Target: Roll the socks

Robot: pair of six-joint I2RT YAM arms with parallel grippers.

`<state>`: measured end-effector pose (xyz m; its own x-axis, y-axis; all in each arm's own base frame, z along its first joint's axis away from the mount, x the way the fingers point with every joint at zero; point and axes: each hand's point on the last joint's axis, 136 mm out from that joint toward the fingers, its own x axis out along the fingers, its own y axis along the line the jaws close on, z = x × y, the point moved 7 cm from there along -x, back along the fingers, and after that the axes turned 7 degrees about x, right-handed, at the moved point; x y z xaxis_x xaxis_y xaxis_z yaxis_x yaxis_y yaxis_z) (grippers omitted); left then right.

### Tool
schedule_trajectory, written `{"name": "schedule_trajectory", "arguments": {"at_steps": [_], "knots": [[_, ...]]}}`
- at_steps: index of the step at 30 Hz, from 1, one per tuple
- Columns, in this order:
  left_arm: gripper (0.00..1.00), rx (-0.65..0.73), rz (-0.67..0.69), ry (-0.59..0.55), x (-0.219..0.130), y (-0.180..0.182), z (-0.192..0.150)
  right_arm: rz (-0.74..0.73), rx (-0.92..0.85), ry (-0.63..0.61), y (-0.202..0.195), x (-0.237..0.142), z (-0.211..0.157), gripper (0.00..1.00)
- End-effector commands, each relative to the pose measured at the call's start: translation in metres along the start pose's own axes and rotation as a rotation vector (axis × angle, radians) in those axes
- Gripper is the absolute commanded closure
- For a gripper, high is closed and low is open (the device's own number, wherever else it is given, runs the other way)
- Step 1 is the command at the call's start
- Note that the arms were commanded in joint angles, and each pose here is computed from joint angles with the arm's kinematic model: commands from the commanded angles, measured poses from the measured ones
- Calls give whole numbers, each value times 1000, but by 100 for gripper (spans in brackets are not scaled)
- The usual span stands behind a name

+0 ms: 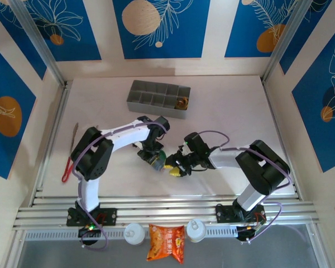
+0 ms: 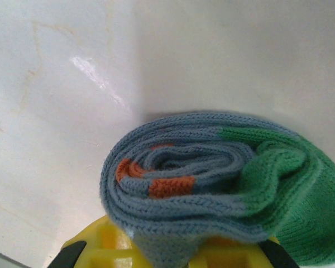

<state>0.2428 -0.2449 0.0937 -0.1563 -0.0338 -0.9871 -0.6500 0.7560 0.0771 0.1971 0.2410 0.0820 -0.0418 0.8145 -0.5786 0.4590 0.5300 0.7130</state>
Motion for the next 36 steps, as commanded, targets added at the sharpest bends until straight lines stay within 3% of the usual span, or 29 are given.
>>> {"name": "schedule_trajectory", "arguments": {"at_steps": [1, 14, 20, 25, 26, 29, 30, 32, 35, 36], "knots": [[100, -30, 332, 64, 55, 40, -8, 125, 11, -7, 22, 3, 1, 54], [100, 47, 245, 98, 67, 8, -6, 79, 85, 2, 17, 24, 7, 55], [100, 81, 232, 127, 70, 8, -9, 80, 98, -12, 22, 28, 23, 65], [100, 107, 166, 130, 63, 11, -10, -8, 222, -30, 5, 29, 32, 92], [97, 112, 147, 121, 60, 13, -9, -36, 250, -32, -1, 28, 31, 97], [72, 130, 42, 95, 45, 19, -6, -120, 341, -19, -24, 24, 29, 100], [61, 135, -3, 84, 39, 21, -5, -140, 369, -4, -32, 23, 28, 100], [30, 144, -74, 57, 26, 26, -2, -163, 413, 31, -46, 23, 28, 100], [11, 171, -220, 9, 7, 27, 4, -168, 471, 77, -63, 22, 28, 100], [9, 182, -272, -20, 1, 27, 6, -171, 494, 95, -68, 22, 29, 100]]}}
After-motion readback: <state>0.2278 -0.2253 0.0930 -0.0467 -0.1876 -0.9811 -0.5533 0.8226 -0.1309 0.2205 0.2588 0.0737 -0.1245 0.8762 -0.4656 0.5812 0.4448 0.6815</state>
